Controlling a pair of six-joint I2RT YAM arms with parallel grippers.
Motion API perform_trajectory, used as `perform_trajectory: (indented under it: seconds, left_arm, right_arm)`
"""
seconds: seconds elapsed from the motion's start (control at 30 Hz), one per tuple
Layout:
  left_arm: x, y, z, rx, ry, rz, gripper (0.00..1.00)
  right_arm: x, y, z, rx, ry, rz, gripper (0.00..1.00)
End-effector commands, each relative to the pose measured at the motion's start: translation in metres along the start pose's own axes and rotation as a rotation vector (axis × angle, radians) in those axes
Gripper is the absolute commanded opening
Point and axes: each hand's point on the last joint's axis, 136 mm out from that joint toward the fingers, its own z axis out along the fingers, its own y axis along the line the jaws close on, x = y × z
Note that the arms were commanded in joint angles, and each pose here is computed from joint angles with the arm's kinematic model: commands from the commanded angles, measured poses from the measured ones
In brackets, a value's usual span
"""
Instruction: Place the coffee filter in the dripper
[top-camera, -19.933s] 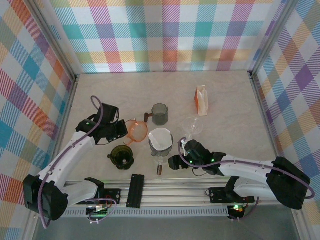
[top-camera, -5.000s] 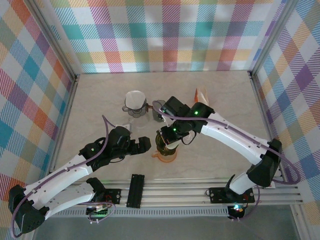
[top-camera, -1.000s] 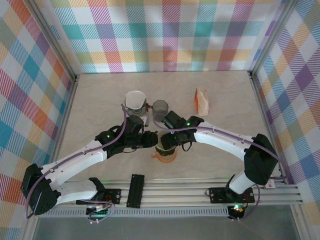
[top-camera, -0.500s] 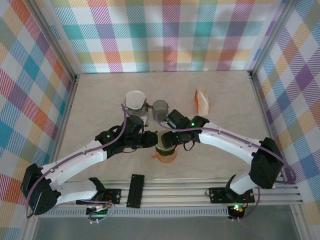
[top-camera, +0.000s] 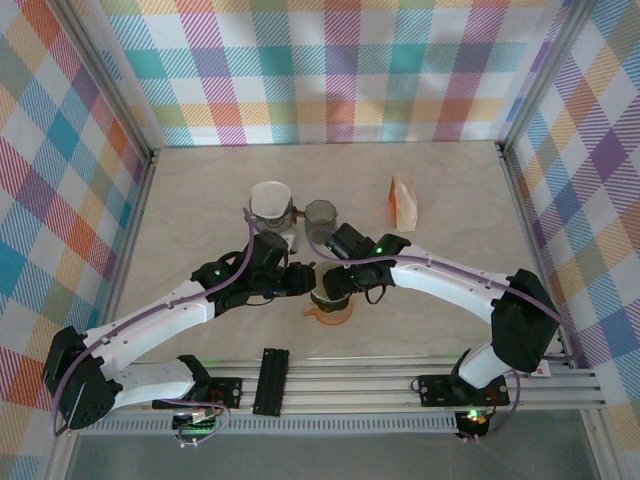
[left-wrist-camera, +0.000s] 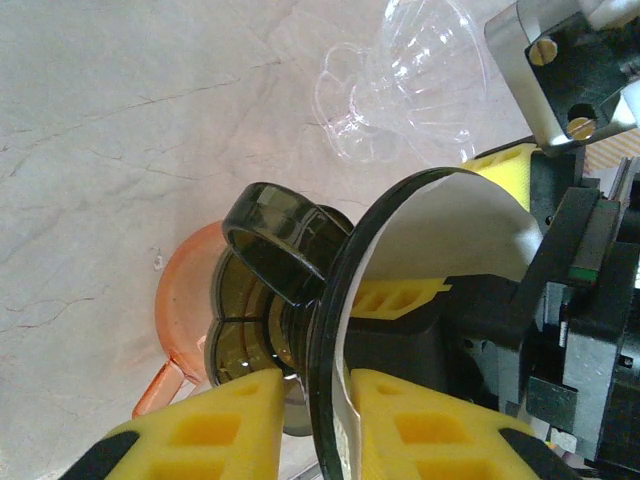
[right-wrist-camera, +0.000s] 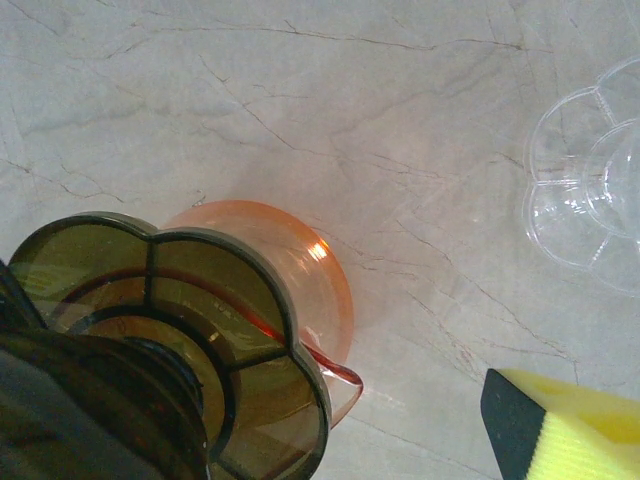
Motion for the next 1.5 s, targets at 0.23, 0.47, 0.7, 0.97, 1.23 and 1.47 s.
perform_trajectory:
  seconds: [0.23,0.47,0.7,0.97,1.23,1.47]
  left_arm:
    - [0.004,-0.002,0.004,0.017,0.012,0.000,0.25]
    - [0.004,-0.001,0.004,0.012,0.012,0.000,0.24]
    - [0.004,-0.002,0.006,0.016,0.015,-0.004,0.24]
    - [0.003,-0.003,0.006,0.017,0.013,-0.003,0.24]
    - [-0.010,-0.011,-0.012,0.032,-0.051,0.003,0.49]
    - [-0.028,-0.019,-0.050,0.046,-0.168,0.014,0.74]
  right_arm:
    - [-0.006,-0.003,-0.016,0.004,-0.039,0.007,0.85]
    - [0.004,-0.003,0.004,0.016,0.011,0.012,0.85]
    - [-0.016,0.002,-0.040,-0.037,-0.093,0.006,0.86]
    - [-0.011,-0.011,-0.087,-0.091,-0.235,0.067,0.86]
    - [0.022,-0.037,-0.106,-0.127,-0.345,0.156,0.86]
    - [0.061,-0.049,-0.082,-0.160,-0.303,0.248,0.86]
